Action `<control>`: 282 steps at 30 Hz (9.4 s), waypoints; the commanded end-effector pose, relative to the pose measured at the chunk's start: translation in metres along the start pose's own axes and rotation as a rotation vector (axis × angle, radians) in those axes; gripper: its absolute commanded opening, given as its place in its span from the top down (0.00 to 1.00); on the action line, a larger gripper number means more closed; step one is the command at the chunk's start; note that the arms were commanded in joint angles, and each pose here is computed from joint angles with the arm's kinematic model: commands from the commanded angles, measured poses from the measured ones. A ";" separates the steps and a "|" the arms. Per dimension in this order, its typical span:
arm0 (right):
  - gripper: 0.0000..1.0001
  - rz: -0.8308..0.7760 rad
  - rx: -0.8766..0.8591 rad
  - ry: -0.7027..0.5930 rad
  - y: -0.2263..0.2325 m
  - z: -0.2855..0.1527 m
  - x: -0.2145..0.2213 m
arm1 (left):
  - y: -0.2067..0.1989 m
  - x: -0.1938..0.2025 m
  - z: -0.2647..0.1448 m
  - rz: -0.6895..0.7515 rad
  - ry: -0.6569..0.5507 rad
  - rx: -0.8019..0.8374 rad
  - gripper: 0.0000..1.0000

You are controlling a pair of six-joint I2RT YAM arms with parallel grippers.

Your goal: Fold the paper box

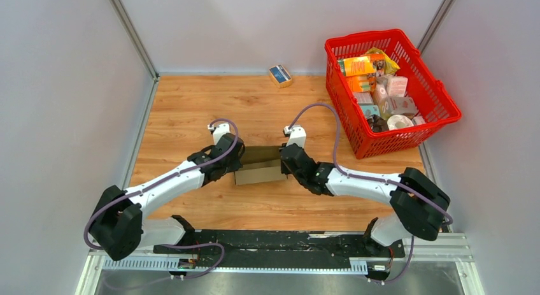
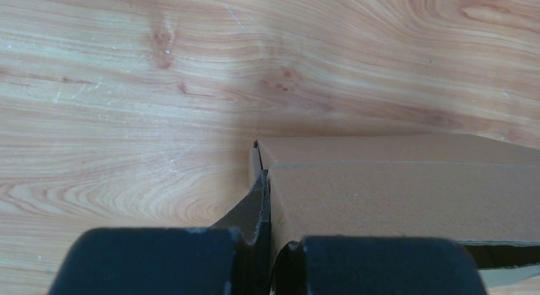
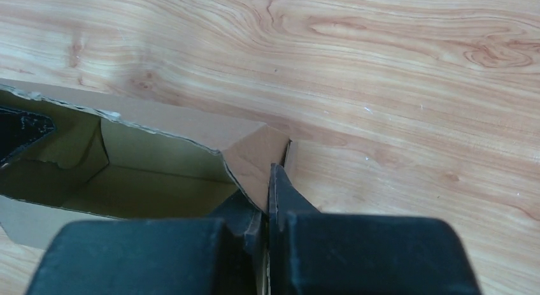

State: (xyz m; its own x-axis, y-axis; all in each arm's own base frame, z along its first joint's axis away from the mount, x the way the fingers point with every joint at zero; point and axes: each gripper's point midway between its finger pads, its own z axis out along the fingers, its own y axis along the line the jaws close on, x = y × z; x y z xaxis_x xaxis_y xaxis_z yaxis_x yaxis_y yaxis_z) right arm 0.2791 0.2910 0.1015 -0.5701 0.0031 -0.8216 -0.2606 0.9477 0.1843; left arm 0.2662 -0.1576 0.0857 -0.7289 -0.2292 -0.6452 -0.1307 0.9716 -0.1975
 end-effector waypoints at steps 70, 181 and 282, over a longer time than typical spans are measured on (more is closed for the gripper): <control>0.37 0.178 -0.847 0.418 0.064 -0.156 0.064 | -0.057 0.096 -0.051 0.002 0.099 0.523 0.74; 0.28 -0.988 -0.156 -0.349 0.098 -0.098 0.024 | -0.037 0.049 -0.116 -0.869 0.471 0.747 0.52; 0.00 -0.516 -0.343 0.415 0.014 -0.097 0.062 | -0.060 -0.004 -0.092 0.364 -0.224 0.575 0.53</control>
State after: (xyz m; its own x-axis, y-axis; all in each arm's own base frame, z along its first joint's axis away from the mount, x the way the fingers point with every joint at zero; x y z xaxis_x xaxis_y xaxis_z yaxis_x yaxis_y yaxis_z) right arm 0.1572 0.2726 0.0865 -0.5390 -0.6757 -0.5029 -0.7960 0.6039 0.0419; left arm 0.2048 -0.2055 0.1503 -0.5552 0.1420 -0.8195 0.5374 0.8133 -0.2232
